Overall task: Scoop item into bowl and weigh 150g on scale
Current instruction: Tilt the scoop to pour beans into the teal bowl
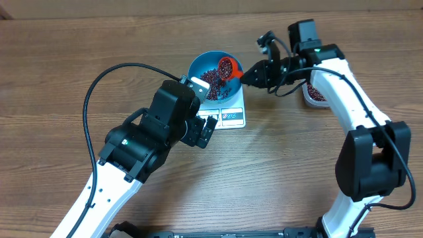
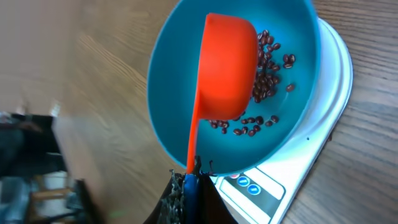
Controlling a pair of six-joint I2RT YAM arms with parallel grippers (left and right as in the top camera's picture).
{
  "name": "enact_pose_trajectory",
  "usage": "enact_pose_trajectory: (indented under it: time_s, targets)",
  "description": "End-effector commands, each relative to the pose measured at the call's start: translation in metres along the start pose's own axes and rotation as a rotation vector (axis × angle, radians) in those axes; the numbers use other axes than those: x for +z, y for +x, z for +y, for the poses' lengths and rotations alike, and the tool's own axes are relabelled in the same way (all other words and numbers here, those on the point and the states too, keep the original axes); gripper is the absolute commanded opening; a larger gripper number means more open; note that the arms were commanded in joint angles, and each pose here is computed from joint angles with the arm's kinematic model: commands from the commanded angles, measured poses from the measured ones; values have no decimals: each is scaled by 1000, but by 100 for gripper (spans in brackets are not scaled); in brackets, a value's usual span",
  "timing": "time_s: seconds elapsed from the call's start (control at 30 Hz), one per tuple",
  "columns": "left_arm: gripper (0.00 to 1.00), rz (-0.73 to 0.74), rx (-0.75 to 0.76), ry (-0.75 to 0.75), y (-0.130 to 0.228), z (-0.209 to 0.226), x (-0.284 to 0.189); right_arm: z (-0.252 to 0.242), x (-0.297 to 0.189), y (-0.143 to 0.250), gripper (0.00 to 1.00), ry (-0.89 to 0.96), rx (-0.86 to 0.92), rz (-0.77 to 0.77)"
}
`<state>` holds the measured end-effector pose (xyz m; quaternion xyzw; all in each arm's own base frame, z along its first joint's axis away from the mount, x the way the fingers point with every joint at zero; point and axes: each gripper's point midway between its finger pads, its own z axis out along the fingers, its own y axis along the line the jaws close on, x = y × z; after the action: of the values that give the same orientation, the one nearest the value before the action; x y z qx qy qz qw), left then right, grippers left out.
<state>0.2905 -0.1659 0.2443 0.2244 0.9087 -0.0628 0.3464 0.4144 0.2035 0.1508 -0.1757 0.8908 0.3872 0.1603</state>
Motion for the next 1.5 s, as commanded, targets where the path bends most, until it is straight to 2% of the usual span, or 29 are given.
enact_pose_trajectory:
  time_s: [0.0,0.2,0.73,1.13,1.37,1.47]
  targets:
    - [99,-13,14,9,-5,0,-2,9,-3,-10,4,92,-155,-16]
    - [100,-13,14,9,-5,0,-2,11,-3,-14,4,286,-287,-9]
    - [100,-13,14,9,-5,0,-2,20,-27,-32,4,623,-679,7]
    - [100,-13,14,9,-5,0,-2,37,-43,-37,4,633,-785,-12]
    - [100,-13,14,9,-5,0,-2,43,-45,-36,4,614,-786,-20]
    - [100,-13,14,9,-5,0,-2,44,-47,-36,4,612,-716,-47]
